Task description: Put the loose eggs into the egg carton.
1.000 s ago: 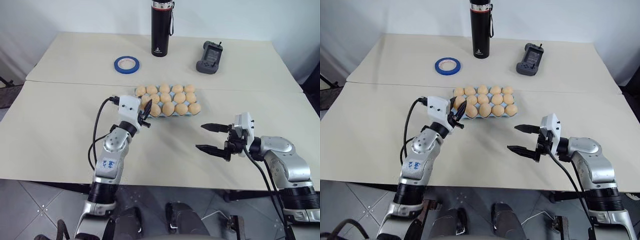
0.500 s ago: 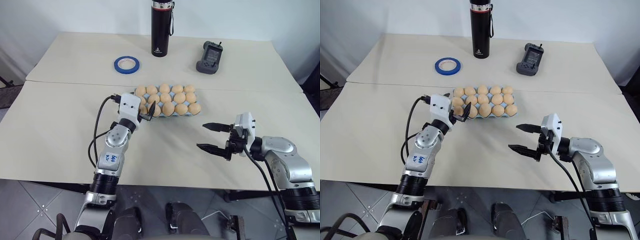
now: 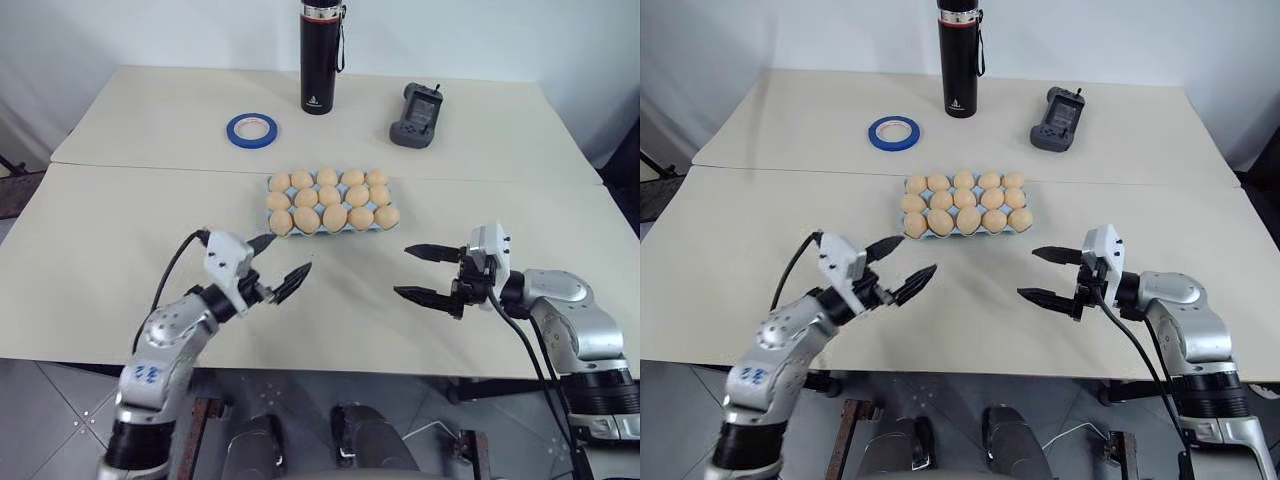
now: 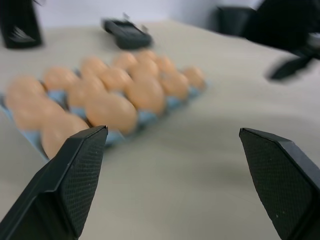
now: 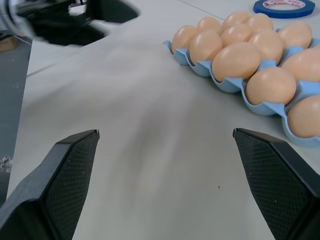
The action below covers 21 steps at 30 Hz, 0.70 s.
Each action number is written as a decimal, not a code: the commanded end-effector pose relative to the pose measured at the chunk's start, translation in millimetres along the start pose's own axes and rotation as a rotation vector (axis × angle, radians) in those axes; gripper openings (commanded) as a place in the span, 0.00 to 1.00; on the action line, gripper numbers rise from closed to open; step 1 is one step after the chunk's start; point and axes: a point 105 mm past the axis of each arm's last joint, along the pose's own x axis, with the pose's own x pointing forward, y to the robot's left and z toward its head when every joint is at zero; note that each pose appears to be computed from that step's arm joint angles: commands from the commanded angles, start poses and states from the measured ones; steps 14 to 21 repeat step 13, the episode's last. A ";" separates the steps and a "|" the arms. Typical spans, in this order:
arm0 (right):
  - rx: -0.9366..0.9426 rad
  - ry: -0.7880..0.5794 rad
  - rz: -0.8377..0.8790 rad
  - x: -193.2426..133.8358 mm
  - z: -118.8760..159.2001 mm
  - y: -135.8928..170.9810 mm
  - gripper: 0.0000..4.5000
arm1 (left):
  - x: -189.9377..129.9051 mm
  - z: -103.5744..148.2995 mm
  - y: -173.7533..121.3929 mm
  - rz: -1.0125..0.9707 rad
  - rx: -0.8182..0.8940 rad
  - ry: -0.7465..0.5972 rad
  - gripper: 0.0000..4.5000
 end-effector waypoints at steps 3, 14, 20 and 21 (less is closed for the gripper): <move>-0.041 -0.017 0.009 1.1 7.9 -3.3 1.00 | -27.5 7.4 26.5 -0.003 0.051 0.014 1.00; -0.054 -0.024 0.028 10.2 7.1 -1.8 1.00 | -38.4 10.2 53.4 -0.023 0.106 0.018 1.00; -0.054 -0.024 0.028 10.2 7.1 -1.8 1.00 | -38.4 10.2 53.4 -0.023 0.106 0.018 1.00; -0.054 -0.024 0.028 10.2 7.1 -1.8 1.00 | -38.4 10.2 53.4 -0.023 0.106 0.018 1.00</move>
